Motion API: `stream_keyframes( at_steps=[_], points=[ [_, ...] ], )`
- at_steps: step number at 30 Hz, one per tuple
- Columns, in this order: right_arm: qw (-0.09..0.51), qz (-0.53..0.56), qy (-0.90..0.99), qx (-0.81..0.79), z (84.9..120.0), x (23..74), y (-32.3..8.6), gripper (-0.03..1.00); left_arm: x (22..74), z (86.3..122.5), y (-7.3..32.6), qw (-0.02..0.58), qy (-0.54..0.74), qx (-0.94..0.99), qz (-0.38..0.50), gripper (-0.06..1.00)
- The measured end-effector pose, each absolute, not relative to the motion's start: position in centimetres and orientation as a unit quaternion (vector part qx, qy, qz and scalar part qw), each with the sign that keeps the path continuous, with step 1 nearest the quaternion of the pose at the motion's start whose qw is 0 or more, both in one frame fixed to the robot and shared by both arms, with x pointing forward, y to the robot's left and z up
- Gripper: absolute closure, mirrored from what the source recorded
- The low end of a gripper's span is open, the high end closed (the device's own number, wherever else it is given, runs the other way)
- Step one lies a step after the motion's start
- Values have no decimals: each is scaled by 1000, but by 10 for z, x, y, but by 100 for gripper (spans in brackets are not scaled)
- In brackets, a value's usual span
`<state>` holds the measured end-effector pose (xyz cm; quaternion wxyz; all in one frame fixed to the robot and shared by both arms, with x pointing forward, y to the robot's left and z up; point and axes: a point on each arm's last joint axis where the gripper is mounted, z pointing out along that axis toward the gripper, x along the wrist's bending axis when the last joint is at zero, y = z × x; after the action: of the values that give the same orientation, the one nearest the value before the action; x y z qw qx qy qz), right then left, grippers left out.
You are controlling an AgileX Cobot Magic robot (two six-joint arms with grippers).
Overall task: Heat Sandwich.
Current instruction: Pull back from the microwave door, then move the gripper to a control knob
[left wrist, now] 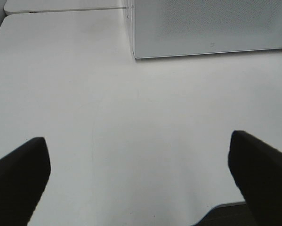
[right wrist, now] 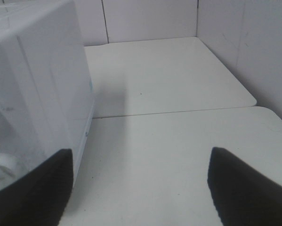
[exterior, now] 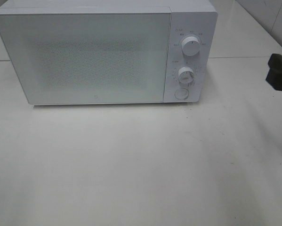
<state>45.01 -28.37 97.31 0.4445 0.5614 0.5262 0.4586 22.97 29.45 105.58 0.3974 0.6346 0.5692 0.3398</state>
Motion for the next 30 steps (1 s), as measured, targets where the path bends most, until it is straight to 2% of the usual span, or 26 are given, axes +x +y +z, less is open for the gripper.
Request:
stream_keyframes(
  at_steps=[17, 30],
  points=[
    [456, 419, 559, 551, 936, 450, -216, 21, 230, 1056, 294, 397, 569, 635, 340, -3],
    [451, 418, 586, 528, 925, 456, -171, 21, 230, 1056, 294, 397, 569, 635, 340, -3]
  ],
)
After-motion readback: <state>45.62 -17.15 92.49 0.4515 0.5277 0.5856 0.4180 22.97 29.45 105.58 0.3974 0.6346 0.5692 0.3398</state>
